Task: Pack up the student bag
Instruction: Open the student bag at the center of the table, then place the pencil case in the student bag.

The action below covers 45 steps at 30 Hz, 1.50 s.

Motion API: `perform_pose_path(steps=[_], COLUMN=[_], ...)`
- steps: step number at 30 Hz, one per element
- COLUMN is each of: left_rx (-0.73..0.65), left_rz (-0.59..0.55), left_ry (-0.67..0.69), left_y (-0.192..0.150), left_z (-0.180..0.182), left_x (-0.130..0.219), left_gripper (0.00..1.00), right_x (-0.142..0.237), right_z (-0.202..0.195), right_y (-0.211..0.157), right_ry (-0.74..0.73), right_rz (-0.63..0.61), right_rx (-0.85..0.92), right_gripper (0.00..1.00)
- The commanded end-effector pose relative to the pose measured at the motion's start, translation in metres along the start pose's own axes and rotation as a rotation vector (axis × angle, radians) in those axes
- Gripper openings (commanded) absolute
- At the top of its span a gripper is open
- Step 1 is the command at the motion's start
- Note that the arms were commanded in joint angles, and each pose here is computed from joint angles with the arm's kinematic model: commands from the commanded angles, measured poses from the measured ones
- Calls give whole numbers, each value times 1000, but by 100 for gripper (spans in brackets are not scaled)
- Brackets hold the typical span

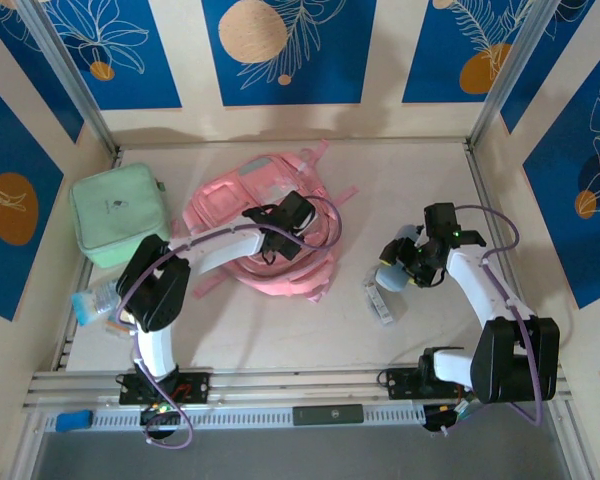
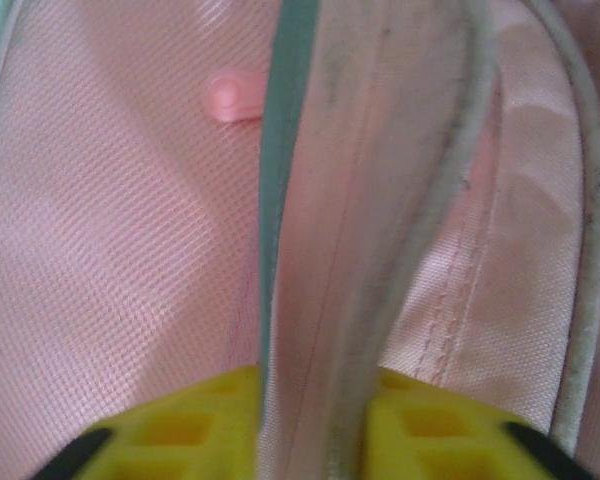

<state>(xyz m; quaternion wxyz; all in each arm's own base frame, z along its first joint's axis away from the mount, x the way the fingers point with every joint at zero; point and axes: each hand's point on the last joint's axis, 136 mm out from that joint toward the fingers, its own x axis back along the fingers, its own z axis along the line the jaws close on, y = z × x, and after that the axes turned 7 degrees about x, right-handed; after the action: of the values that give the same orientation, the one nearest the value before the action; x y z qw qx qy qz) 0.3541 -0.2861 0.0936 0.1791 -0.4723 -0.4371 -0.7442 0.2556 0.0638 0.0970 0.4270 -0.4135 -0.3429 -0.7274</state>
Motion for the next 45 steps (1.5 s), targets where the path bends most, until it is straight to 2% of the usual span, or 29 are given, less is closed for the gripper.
perform_pose_path(steps=[1, 4, 8, 14, 22, 28, 33, 36, 40, 43, 45], left_rx=[2, -5, -6, 38, 124, 262, 371, 409, 442, 465, 477], left_rz=[-20, -23, -46, -195, -387, -409, -439, -432, -419, -406, -396], left_ry=[20, 16, -6, -39, -44, -16, -38, -38, -39, -52, -64], left_y=[12, 14, 22, 45, 73, 84, 94, 97, 95, 92, 92], left_z=[15, 17, 18, 26, 42, 57, 61, 64, 68, 70, 70], left_x=[0, 3, 24, 85, 149, 163, 171, 171, 167, 162, 159], left_gripper=[15, 0, 0, 0, 0, 0, 0, 0, 0, 0, 0], right_x=[7, 8, 11, 18, 11, -18, -60, -76, -72, -64, -63], right_z=[11, 15, 21, 46, 121, 201, 239, 251, 251, 241, 230], right_y=[2, 1, 0, -7, -22, -20, -11, -7, -7, -10, -12], right_ry=[16, 15, 3, 7, 96, 176, 249, 279, 318, 350, 352], right_rz=[8, 12, 18, 39, 80, 105, 136, 142, 146, 161, 189], right_rx=[41, 63, 99, 186, 317, 390, 352, 343, 334, 324, 304], right_gripper=[68, 68, 69, 70, 70, 70, 75, 83, 93, 95, 90])
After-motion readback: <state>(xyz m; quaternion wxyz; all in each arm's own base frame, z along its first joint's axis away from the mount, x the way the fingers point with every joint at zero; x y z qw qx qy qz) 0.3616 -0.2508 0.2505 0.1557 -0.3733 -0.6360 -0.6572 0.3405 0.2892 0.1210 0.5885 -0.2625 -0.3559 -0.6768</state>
